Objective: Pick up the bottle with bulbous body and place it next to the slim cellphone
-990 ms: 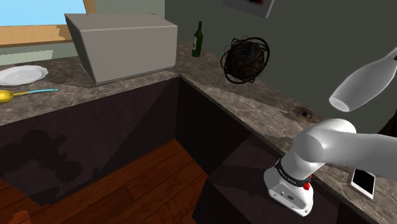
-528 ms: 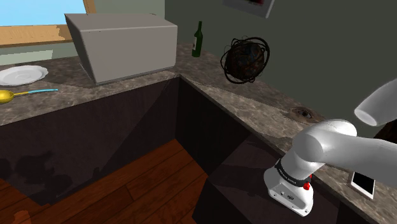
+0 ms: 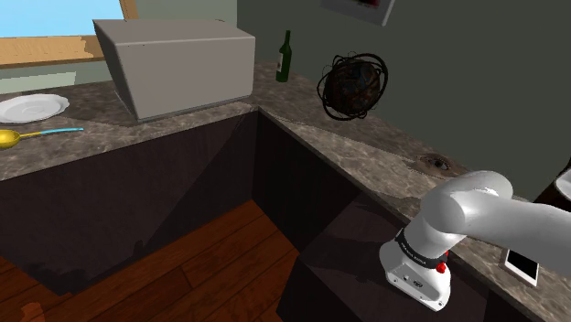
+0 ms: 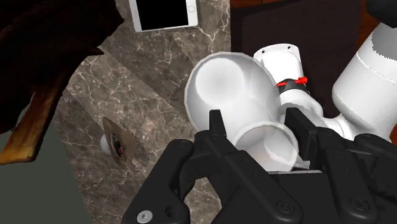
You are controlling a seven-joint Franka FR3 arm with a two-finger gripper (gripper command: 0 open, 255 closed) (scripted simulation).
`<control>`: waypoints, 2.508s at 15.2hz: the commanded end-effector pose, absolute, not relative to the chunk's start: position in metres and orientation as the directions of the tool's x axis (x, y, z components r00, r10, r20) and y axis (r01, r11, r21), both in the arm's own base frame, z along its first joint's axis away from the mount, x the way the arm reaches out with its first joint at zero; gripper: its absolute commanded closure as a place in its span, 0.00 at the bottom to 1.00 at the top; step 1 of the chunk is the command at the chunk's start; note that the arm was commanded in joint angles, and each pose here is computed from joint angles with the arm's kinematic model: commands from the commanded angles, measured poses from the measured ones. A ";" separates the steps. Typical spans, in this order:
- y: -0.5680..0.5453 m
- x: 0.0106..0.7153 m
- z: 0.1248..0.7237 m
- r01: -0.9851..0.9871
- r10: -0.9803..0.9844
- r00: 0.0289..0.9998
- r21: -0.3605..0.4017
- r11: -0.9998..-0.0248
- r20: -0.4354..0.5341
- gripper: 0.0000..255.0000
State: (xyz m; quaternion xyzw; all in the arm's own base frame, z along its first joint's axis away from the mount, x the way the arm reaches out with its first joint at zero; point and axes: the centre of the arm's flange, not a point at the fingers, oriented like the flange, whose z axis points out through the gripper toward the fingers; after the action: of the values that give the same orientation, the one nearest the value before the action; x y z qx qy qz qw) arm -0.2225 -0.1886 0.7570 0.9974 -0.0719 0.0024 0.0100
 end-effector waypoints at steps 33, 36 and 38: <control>-0.167 -0.424 0.655 -0.144 -0.144 0.990 0.019 -0.989 0.005 1.00; -0.167 -0.424 0.639 -0.144 -0.144 0.990 0.019 -0.989 0.005 1.00; -0.167 -0.424 0.628 -0.144 -0.144 0.990 0.019 -0.989 0.005 1.00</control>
State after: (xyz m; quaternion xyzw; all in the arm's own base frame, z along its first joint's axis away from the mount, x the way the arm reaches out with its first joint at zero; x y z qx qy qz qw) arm -0.4232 -0.1659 0.6342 0.9974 -0.0721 0.0021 0.0094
